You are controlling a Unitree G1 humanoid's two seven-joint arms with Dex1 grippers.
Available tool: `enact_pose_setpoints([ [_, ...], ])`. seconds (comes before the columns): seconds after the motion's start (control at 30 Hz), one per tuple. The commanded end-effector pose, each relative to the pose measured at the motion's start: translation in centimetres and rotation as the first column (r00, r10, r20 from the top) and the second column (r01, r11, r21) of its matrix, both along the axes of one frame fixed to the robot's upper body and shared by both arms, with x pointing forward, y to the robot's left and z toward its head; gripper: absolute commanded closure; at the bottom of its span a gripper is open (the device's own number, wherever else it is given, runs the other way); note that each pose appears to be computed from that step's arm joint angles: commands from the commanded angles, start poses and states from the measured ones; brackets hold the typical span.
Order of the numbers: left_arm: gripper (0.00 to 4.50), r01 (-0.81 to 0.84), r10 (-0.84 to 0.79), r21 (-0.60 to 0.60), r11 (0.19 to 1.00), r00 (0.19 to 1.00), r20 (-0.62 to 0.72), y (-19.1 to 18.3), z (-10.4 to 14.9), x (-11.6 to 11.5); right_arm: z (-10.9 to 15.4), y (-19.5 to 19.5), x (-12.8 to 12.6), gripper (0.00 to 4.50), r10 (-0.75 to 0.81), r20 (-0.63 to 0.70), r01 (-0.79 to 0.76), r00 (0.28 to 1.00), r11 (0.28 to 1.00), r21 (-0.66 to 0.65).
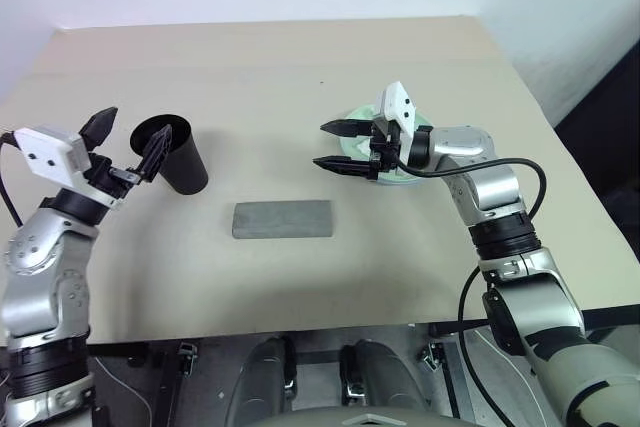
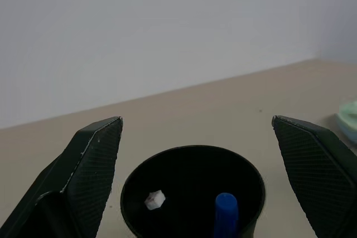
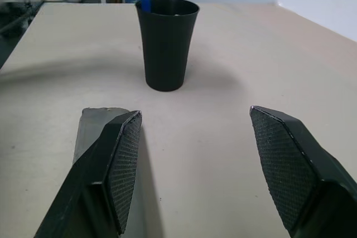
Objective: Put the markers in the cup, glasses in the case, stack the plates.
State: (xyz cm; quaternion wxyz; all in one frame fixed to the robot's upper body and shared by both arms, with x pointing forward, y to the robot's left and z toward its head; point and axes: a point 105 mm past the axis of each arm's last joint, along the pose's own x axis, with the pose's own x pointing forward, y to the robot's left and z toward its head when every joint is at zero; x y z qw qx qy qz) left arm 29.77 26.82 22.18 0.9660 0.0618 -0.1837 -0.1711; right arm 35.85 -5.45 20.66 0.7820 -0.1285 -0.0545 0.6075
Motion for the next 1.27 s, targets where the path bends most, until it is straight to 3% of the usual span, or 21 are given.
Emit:
enact_pose_setpoints([
  [0.03, 0.02, 0.155, -0.155, 0.011, 0.988, 0.988, 0.001, -1.7, 1.4, -2.1, 1.5, -0.9, -0.1, 1.2, -0.01, 0.036, 0.009, 0.999, 0.999, 0.031],
  [0.27, 0.02, 0.374, -0.366, 0.054, 0.926, 0.924, -0.111, -5.2, -0.1, -4.6, 1.5, -3.3, -0.5, 1.2, -0.047, 0.004, 0.047, 0.999, 0.998, 0.037],
  [0.53, 0.02, 0.46, -0.448, 0.076, 0.885, 0.885, -0.128, -7.1, -2.2, -4.2, 0.1, -6.3, -2.2, 1.2, -0.093, -0.056, 0.095, 0.994, 0.995, 0.028],
  [0.9, 0.02, 0.453, -0.446, 0.069, 0.889, 0.889, -0.1, -6.9, -2.6, -2.6, -0.9, -7.8, -2.8, 1.2, -0.165, -0.07, 0.167, 0.984, 0.986, 0.02],
  [1.27, 0.02, 0.445, -0.438, 0.059, 0.894, 0.893, -0.098, -7.4, -3.3, -2.7, -0.6, -7.8, -2.1, 1.2, -0.181, -0.065, 0.184, 0.981, 0.982, 0.032],
])
